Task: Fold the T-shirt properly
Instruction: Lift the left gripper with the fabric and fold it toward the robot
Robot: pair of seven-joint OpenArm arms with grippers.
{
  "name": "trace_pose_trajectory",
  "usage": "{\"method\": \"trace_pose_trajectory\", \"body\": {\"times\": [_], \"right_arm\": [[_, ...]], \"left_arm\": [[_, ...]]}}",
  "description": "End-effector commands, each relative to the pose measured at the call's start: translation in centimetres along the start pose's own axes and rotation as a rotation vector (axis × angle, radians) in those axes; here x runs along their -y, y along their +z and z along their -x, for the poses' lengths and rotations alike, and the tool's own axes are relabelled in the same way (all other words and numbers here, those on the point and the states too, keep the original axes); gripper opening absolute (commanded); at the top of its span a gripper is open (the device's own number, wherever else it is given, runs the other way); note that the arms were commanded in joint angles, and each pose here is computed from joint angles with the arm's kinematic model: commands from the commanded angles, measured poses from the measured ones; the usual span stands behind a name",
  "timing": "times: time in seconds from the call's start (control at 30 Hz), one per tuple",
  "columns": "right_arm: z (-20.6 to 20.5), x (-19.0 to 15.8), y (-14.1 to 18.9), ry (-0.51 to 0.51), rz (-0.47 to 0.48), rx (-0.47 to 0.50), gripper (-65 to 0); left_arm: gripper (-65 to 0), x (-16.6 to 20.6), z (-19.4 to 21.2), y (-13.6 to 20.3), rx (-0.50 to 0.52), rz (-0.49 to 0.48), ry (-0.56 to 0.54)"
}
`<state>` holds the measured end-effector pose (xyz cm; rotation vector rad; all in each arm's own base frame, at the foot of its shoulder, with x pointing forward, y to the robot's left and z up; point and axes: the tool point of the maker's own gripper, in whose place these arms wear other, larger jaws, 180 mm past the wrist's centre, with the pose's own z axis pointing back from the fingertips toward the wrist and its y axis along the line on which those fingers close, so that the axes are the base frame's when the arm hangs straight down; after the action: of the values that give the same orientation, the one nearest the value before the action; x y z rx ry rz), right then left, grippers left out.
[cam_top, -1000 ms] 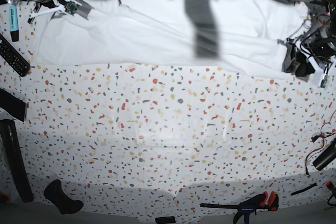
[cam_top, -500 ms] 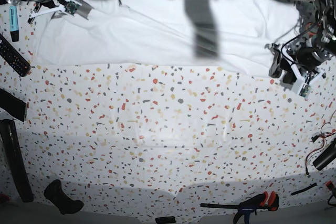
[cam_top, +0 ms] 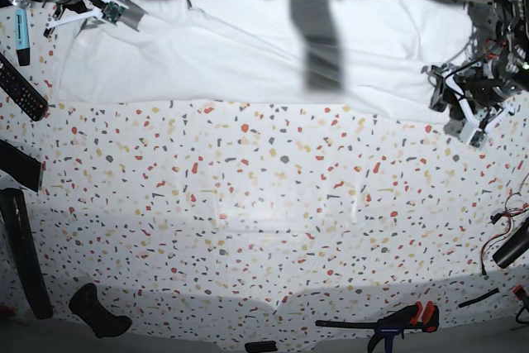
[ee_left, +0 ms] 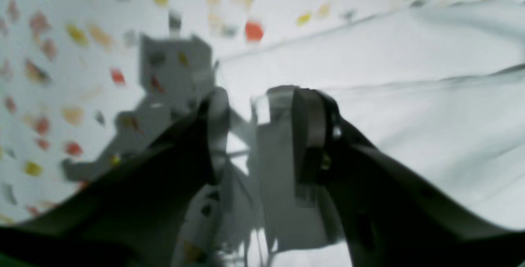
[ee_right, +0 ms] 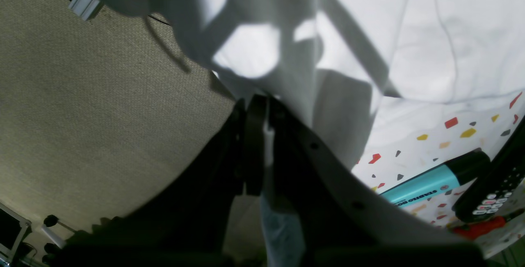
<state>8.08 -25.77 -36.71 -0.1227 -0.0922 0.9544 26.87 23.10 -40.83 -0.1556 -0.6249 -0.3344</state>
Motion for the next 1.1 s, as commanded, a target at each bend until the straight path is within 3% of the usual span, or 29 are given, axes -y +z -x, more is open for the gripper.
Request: {"method": "trace_pose_trajectory", "body": {"times": [0.0, 0.27, 0.33, 0.47, 0.5, 0.73, 1.03, 1.07], "right_arm": [[0.0, 0.4, 0.4, 0.018, 0.011, -0.002, -65.0], [0.0, 0.4, 0.4, 0.018, 0.011, -0.002, -65.0], [0.0, 0.4, 0.4, 0.018, 0.011, -0.002, -65.0], [0.0, 0.4, 0.4, 0.018, 0.011, -0.002, -65.0], [0.0, 0.4, 0.4, 0.018, 0.012, -0.002, -65.0], [0.0, 0.4, 0.4, 0.018, 0.011, -0.002, -65.0], [0.0, 0.4, 0.4, 0.018, 0.011, -0.002, -65.0], [0.0, 0.4, 0.4, 0.018, 0.011, -0.002, -65.0]], "left_arm": [[-40.2, -0.8, -0.4, 0.2, 0.012, -0.012, 0.001], [-40.7, -0.1, -0.4, -0.1, 0.039, 0.043, 0.033], [-45.7, 0.2, -0.5, -0.1, 0.043, 0.062, 0.016], [-63.1, 0.2, -0.7, 0.0, 0.046, 0.060, 0.007], [-65.0, 0.3, -1.0, 0.1, 0.053, 0.059, 0.002], [-65.0, 1.9, -3.8, 1.9, 0.094, 0.079, -0.071], [-65.0, 2.1, -2.9, 2.3, 0.030, 0.072, -0.096], [-61.3, 2.2, -2.8, 2.3, 0.029, 0.073, -0.096]]}}
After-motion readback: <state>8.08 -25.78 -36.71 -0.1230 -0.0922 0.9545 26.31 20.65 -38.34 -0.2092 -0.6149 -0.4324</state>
